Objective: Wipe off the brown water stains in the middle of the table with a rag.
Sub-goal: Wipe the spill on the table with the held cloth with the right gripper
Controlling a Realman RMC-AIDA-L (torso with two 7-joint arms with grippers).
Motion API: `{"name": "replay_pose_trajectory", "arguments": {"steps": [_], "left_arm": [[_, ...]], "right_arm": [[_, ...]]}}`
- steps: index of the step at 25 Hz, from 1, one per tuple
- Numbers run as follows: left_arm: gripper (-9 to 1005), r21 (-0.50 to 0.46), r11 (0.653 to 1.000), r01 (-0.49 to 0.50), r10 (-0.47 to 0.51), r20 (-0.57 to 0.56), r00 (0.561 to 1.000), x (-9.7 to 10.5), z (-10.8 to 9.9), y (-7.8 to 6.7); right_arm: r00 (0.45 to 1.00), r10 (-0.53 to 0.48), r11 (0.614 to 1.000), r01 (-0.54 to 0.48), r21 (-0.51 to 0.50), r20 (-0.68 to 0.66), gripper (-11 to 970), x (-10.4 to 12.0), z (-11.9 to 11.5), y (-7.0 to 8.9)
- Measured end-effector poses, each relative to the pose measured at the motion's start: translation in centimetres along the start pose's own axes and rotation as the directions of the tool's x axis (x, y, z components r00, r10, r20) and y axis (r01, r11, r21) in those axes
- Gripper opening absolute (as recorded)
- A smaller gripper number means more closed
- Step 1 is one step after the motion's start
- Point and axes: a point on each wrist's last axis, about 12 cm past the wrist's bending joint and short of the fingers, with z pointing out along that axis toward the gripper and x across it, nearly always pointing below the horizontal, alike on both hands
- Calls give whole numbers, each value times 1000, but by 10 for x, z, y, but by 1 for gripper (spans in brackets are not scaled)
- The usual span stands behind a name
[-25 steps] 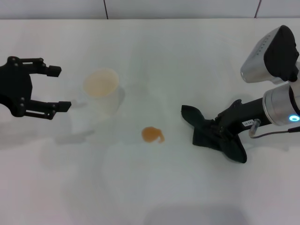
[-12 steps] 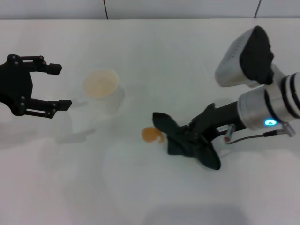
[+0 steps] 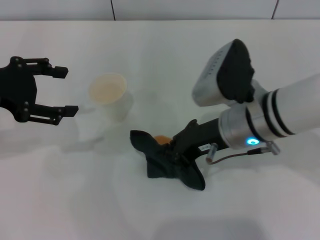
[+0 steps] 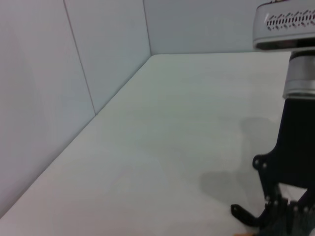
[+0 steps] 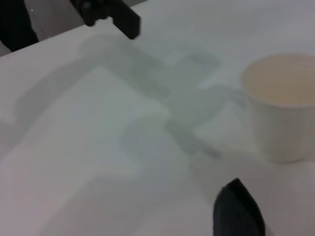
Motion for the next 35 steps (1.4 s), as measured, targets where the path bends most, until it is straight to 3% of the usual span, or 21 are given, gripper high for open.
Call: {"name": "replay_pose_trajectory", "arguments": {"steps": [7,24,27,35], "left_arm": [[861,-6,1000,-10,10,6,1000,-3,3,-4],[861,-6,1000,4,-4,11,1000,0,6,-9],[861,-7,1000,4,-4,10,1000,0,6,-8],[861,-18,1000,-3,3,8,1000,-1,6,-6]], "right_arm": [[1000,-10,999,10,45,-12,74,-7,17,-9],[999,22,971,-30,238,36,73,2,4,-51],[999,26,971,-33,235,31,73,3,4,-51],[1000,7,992,-10,123,28,72,-2,14,-20]]}}
